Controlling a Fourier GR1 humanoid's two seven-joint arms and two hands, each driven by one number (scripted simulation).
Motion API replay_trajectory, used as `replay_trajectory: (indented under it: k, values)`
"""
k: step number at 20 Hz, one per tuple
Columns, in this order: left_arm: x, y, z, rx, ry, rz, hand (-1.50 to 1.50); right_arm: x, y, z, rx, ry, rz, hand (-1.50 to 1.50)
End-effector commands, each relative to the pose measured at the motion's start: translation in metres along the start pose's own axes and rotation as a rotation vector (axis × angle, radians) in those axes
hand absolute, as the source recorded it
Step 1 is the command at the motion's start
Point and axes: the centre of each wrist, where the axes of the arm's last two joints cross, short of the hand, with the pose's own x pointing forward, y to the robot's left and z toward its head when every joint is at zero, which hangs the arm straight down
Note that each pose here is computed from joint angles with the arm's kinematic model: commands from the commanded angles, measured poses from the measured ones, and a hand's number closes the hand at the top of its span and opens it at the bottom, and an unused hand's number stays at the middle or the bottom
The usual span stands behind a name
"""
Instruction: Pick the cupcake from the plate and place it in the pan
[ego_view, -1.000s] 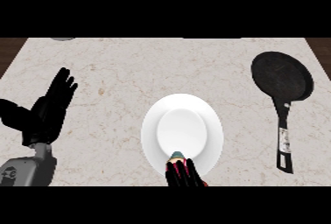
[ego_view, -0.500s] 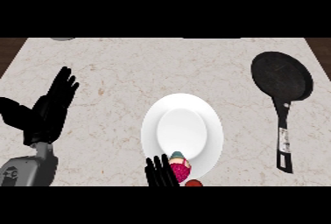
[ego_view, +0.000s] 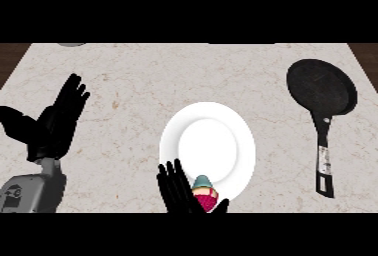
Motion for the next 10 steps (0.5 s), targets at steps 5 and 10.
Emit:
replay_trajectory:
  k: [5,10]
  values:
    - [-0.012,0.003,0.015,0.022,-0.007,0.000,0.00,0.002,0.016,-0.013,-0.028,-0.117,0.024,1.50]
    - [-0.010,-0.007,-0.006,0.002,0.002,-0.003,0.00,-0.001,0.020,-0.031,-0.044,-0.127,-0.012,1.50]
